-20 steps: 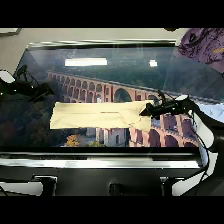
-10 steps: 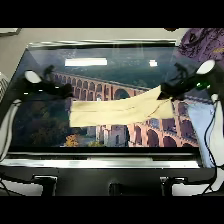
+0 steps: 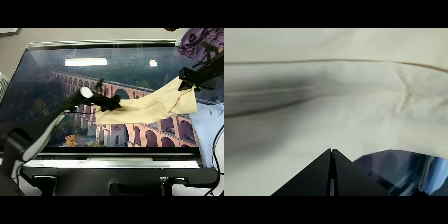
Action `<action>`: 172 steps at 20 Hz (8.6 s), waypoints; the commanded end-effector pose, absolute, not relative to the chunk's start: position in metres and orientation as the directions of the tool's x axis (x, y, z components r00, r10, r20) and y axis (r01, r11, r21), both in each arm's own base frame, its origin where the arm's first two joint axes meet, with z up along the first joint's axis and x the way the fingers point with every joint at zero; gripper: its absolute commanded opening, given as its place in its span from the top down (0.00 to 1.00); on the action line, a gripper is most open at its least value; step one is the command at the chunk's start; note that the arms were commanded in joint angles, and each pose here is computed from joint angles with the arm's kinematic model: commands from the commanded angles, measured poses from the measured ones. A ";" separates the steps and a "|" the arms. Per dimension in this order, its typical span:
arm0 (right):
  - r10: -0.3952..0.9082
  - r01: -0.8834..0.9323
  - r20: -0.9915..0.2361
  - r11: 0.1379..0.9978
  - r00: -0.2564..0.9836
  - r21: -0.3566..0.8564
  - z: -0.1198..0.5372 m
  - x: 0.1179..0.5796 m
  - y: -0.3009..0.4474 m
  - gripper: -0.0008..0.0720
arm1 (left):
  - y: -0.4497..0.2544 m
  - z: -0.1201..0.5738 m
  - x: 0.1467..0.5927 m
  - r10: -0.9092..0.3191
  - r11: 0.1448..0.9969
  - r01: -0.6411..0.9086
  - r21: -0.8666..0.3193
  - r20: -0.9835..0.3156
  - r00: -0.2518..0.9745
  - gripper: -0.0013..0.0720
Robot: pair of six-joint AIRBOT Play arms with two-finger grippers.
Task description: Fold the clothes and pants, and hang the long-sleeved shirts on hangers.
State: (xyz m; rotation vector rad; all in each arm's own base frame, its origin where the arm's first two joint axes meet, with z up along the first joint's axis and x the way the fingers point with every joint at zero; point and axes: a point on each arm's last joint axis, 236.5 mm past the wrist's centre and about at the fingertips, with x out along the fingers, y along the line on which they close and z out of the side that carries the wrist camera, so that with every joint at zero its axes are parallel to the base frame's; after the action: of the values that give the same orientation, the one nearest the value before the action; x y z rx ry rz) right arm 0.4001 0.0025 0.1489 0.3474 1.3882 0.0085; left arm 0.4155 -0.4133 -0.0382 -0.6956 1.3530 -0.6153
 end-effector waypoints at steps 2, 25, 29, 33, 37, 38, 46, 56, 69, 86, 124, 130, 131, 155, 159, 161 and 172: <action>0.198 0.220 -0.957 0.945 0.213 0.244 0.164 0.393 0.001 0.94 | -0.516 -0.031 0.383 -0.840 0.540 0.002 -0.842 -0.539 0.057 0.96; 0.280 0.101 -0.934 0.946 0.222 0.308 0.149 0.409 0.157 0.94 | -0.197 0.077 0.481 -0.184 0.982 0.012 -0.190 -0.931 0.314 0.96; 0.268 0.012 -0.957 0.963 0.107 0.271 0.084 0.400 0.250 0.94 | -0.111 0.136 0.478 -0.117 0.987 -0.058 -0.152 -0.910 0.399 0.95; 0.258 -0.007 -0.965 0.966 0.042 0.258 0.015 0.401 0.306 0.94 | -0.060 0.167 0.474 -0.081 0.980 -0.127 -0.155 -0.885 0.458 0.95; 0.279 0.031 -0.960 0.960 0.026 0.279 -0.028 0.412 0.326 0.94 | -0.040 0.171 0.472 -0.061 0.974 -0.168 -0.155 -0.886 0.459 0.95; 0.285 0.032 -0.958 0.958 0.037 0.287 -0.031 0.416 0.329 0.94 | -0.037 0.170 0.472 -0.059 0.973 -0.173 -0.154 -0.887 0.458 0.95; 0.314 0.050 -0.939 0.945 0.138 0.323 -0.028 0.440 0.335 0.94 | -0.038 0.170 0.471 -0.063 0.972 -0.172 -0.157 -0.888 0.456 0.95; 0.165 0.180 -0.899 0.950 0.406 0.256 0.043 0.493 0.260 0.94 | -0.038 0.168 0.472 -0.063 0.972 -0.173 -0.157 -0.889 0.454 0.95; 0.368 0.114 -0.915 0.914 0.164 0.388 0.022 0.444 0.313 0.94 | -0.038 0.155 0.470 -0.061 0.973 -0.177 -0.149 -0.902 0.427 0.95; 0.589 0.049 -0.787 0.794 0.184 0.605 -0.005 0.471 0.377 0.30 | -0.038 0.154 0.479 -0.062 0.972 -0.175 -0.155 -0.892 0.448 0.95; 0.732 0.210 -0.551 0.512 0.401 0.833 -0.024 0.489 0.137 0.94 | -0.038 0.154 0.479 -0.062 0.972 -0.176 -0.155 -0.892 0.448 0.95; 0.578 0.187 -0.503 0.518 0.643 0.835 0.096 0.558 0.013 0.94 | -0.038 0.154 0.479 -0.062 0.972 -0.176 -0.156 -0.892 0.448 0.95; 0.544 0.199 -0.501 0.519 0.674 0.831 0.110 0.562 -0.006 0.94 | -0.038 0.154 0.479 -0.062 0.972 -0.176 -0.156 -0.892 0.448 0.95; -0.104 0.662 -0.663 0.271 0.741 0.698 0.192 0.448 -0.261 0.94 | -0.038 0.152 0.474 -0.061 0.969 -0.191 -0.156 -0.902 0.428 0.95; -0.208 0.821 -0.797 0.224 0.567 0.525 0.173 0.398 -0.277 0.94 | -0.038 0.150 0.471 -0.060 0.969 -0.193 -0.152 -0.908 0.414 0.95; -0.248 0.894 -0.864 0.226 0.438 0.388 0.162 0.363 -0.283 0.94 | -0.038 0.151 0.470 -0.060 0.969 -0.192 -0.153 -0.907 0.417 0.95; -0.326 0.971 -0.939 0.238 0.106 0.027 0.148 0.271 -0.290 0.94 | -0.037 0.149 0.461 -0.058 0.970 -0.197 -0.142 -0.923 0.381 0.95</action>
State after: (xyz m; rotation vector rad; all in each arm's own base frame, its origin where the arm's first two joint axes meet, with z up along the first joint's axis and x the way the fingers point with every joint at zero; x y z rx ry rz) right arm 0.2926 -0.2920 0.1605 0.8632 0.9209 -1.0885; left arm 0.4623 -0.0377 0.1493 -0.2449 1.1734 0.0884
